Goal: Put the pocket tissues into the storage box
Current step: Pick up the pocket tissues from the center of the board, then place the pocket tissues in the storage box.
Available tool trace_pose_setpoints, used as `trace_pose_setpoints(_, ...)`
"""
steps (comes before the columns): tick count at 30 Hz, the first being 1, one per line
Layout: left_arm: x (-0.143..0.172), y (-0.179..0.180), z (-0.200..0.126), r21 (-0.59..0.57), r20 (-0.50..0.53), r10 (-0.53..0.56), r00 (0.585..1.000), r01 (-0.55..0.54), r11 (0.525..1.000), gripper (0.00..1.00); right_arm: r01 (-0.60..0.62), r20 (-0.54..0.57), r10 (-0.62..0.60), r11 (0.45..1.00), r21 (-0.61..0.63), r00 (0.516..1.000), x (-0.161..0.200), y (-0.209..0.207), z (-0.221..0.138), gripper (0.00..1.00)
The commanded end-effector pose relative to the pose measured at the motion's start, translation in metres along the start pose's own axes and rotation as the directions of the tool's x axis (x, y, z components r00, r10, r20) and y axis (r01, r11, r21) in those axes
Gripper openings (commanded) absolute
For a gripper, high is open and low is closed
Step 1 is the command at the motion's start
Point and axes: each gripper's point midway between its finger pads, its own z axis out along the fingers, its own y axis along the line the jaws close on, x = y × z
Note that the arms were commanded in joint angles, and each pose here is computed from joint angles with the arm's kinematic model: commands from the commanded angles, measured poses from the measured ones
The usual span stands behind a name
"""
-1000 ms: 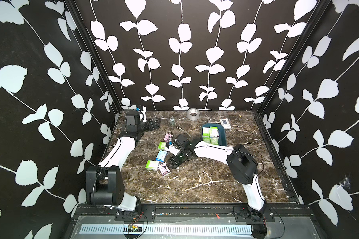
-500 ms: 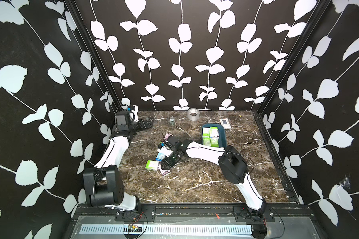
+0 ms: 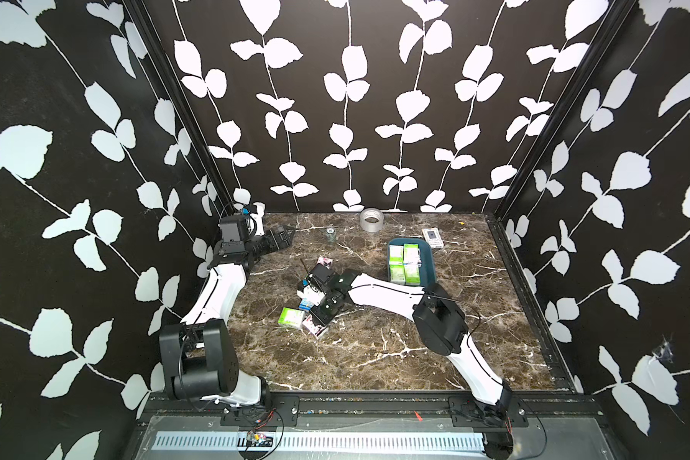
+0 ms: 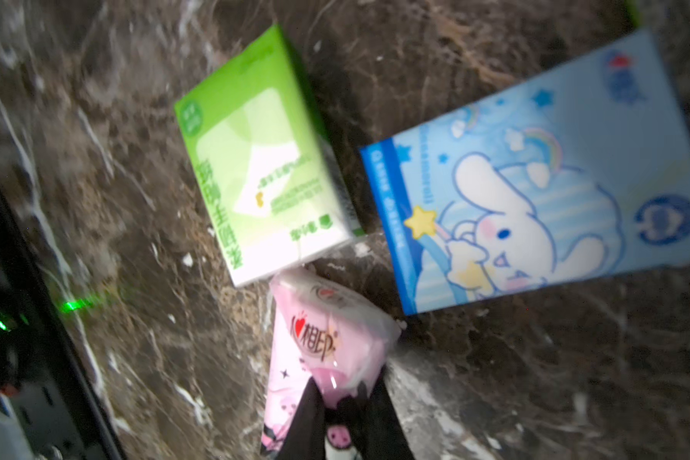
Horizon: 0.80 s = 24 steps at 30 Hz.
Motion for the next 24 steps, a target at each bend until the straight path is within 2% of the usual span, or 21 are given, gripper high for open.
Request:
trace_pose_setpoints(1, -0.011, -0.008, -0.011, 0.016, 0.048, 0.024, 0.999, -0.025, 1.0, 0.99, 0.005, -0.053, -0.001, 0.998, 0.069, 0.999, 0.015, -0.012, 0.008, 0.03)
trace_pose_setpoints(4, -0.013, -0.01, -0.009, 0.034, 0.046, 0.017, 0.999, -0.018, 0.999, 0.99, -0.031, 0.023, 0.03, 0.998, 0.06, 0.999, 0.003, -0.018, -0.007, 0.0)
trace_pose_setpoints(7, -0.014, -0.015, -0.004, 0.07, 0.041, -0.006, 0.999, 0.003, 0.998, 0.99, -0.106, 0.158, 0.098, 0.993, 0.043, 0.983, -0.016, -0.035, -0.039, 0.0)
trace_pose_setpoints(12, -0.007, -0.029, 0.007, 0.114, 0.042, -0.012, 0.999, 0.007, 0.993, 0.99, -0.263, 0.361, 0.22, 0.962, 0.071, 0.906, -0.028, -0.095, -0.111, 0.0)
trace_pose_setpoints(17, 0.022, -0.068, 0.028, 0.172, -0.021, 0.071, 0.997, -0.066, 0.983, 0.99, -0.41, 0.436, 0.297, 0.892, 0.191, 0.849, -0.006, -0.163, -0.177, 0.0)
trace_pose_setpoints(20, 0.04, -0.091, 0.044, 0.233, -0.055, 0.058, 0.997, -0.044, 0.972, 0.99, -0.503, 0.476, 0.351, 0.83, 0.241, 0.807, 0.016, -0.198, -0.211, 0.0)
trace_pose_setpoints(24, 0.055, -0.114, 0.056, 0.275, -0.08, 0.066, 0.995, -0.041, 0.96, 0.99, -0.611, 0.517, 0.432, 0.753, 0.246, 0.739, 0.048, -0.233, -0.243, 0.0)
